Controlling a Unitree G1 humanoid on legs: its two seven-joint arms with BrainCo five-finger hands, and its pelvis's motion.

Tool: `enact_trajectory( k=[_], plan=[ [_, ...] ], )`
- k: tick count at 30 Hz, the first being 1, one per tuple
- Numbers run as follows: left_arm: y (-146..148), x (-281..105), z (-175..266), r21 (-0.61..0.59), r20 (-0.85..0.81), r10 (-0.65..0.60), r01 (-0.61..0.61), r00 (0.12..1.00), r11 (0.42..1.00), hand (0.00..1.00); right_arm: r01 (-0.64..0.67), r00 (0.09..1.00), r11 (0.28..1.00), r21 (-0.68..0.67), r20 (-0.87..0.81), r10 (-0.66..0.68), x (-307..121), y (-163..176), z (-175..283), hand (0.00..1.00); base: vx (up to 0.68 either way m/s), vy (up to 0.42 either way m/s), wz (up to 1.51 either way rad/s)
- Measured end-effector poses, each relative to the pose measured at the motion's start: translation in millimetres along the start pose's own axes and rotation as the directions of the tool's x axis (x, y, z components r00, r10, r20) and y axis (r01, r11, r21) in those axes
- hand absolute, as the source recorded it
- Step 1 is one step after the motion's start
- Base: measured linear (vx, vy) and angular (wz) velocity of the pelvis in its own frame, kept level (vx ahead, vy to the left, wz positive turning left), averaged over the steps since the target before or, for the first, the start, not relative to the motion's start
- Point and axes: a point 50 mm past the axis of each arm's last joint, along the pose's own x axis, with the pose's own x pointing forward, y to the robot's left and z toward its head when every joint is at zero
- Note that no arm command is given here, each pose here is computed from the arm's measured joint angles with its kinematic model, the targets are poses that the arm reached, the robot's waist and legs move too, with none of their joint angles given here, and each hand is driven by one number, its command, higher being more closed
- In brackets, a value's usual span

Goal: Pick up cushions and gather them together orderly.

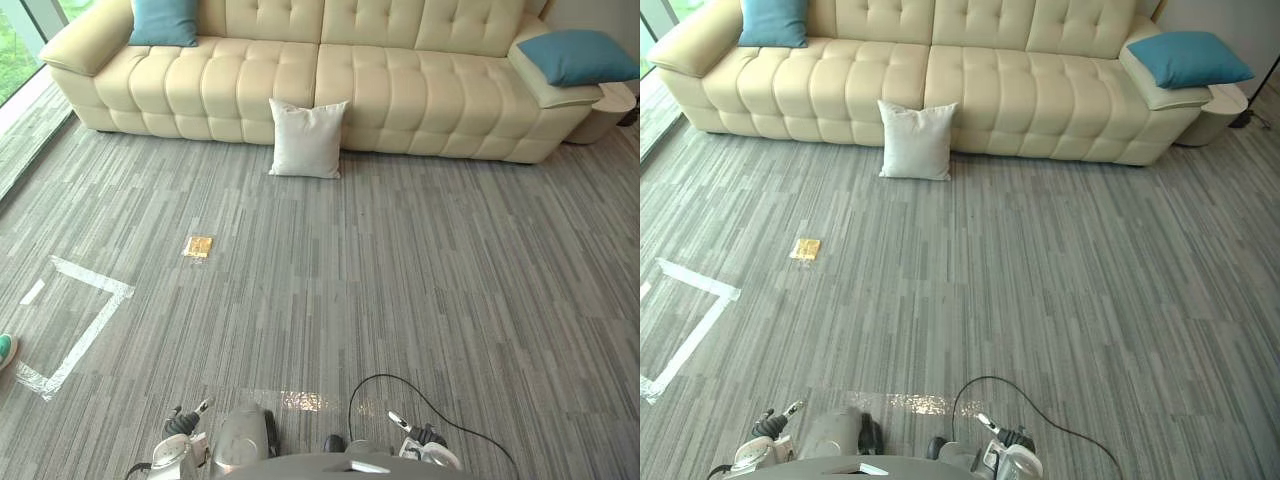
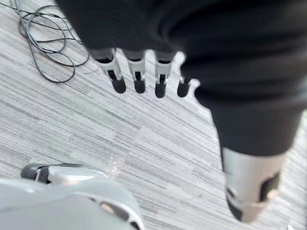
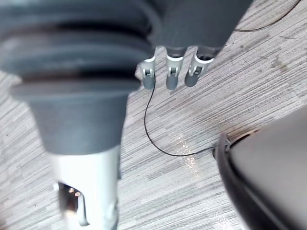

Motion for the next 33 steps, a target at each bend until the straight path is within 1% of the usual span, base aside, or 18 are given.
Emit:
enact_trajectory(
  k=[5,7,9,10,11,16,18,21,23,27,30,31,32,33],
  plan=[
    [-0.8,-1.1,-2.6,-0.034,-0.008,0.0,0.0,1.0,0.999,0.0,0.003,1.0,1.0,-0.003,0.006,-0.003,0.6,-0.8,2.5,0.0,0.28,0.189,-0.03],
    [1.2,-3.3,-11.3,-0.041,-0.03,0.006,-0.008,1.0,0.999,0.0,-0.002,1.0,1.0,-0.02,0.021,0.003,1.6,0.2,7.2,0.0,0.52,0.472,-0.6],
    [8.6,-3.0,-13.8,-0.042,-0.038,0.027,-0.029,0.999,0.999,0.0,-0.024,1.0,1.0,-0.008,0.018,0.024,1.2,10.4,9.0,0.0,0.49,0.392,-0.7],
    [10.9,-1.6,-11.9,-0.037,-0.037,0.034,-0.035,0.999,0.999,0.0,-0.059,0.998,0.998,0.012,0.026,0.059,-0.6,25.6,12.3,0.0,0.44,0.193,-0.16],
    [12.1,-1.2,-11.9,-0.036,-0.039,0.037,-0.039,0.999,0.999,0.0,-0.081,0.997,0.997,0.011,0.017,0.081,-1.9,32.8,10.8,0.0,0.65,0.286,-0.09],
    [17.7,-2.9,-21.2,-0.015,-0.07,0.046,-0.047,0.997,0.999,0.0,-0.062,0.998,0.997,0.05,0.003,0.062,0.5,26.5,10.0,0.0,0.52,0.251,-0.35],
    [20.3,-2.2,-19.9,0.042,-0.065,0.038,-0.035,0.997,0.998,0.0,-0.068,0.998,0.997,0.026,-0.014,0.069,-0.9,26.1,3.0,0.0,0.37,0.155,-0.52],
    [22.4,-1.7,-19.7,0.051,-0.068,0.042,-0.039,0.997,0.998,0.0,-0.074,0.997,0.997,-0.002,0.016,0.074,-0.2,25.6,9.6,0.0,0.25,0.037,-0.22],
    [21.4,-1.9,-20.3,0.034,-0.072,0.039,-0.037,0.997,0.999,0.0,-0.086,0.995,0.996,-0.031,0.046,0.087,-1.0,26.3,14.0,0.0,0.21,-0.02,-0.22],
    [11.4,0.3,-11.6,0.018,-0.052,0.017,-0.016,0.999,1.0,0.0,-0.076,0.993,0.997,-0.013,0.085,0.076,-0.8,21.2,22.0,0.0,0.33,-0.108,0.01],
    [-17.7,-1.6,-10.3,-0.023,-0.058,-0.047,0.046,0.997,0.999,0.0,-0.044,0.993,0.999,0.025,0.112,0.04,1.6,9.0,29.5,0.0,0.57,-0.215,0.44],
    [-20.3,-1.5,-9.7,-0.026,-0.058,-0.056,0.054,0.997,0.998,0.0,-0.039,0.993,0.999,0.03,0.11,0.035,1.9,7.0,29.2,0.0,0.72,-0.24,0.55],
    [-33.6,-3.5,-14.2,-0.044,-0.087,-0.084,0.081,0.993,0.996,0.0,-0.025,0.992,1.0,0.018,0.127,0.022,3.7,0.8,35.4,0.0,0.51,-0.142,0.34],
    [-38.1,-3.7,-12.2,-0.041,-0.08,-0.102,0.099,0.992,0.994,0.0,-0.029,0.991,0.999,0.018,0.135,0.027,3.8,2.8,38.0,0.0,0.59,-0.196,0.35]
  ],
)
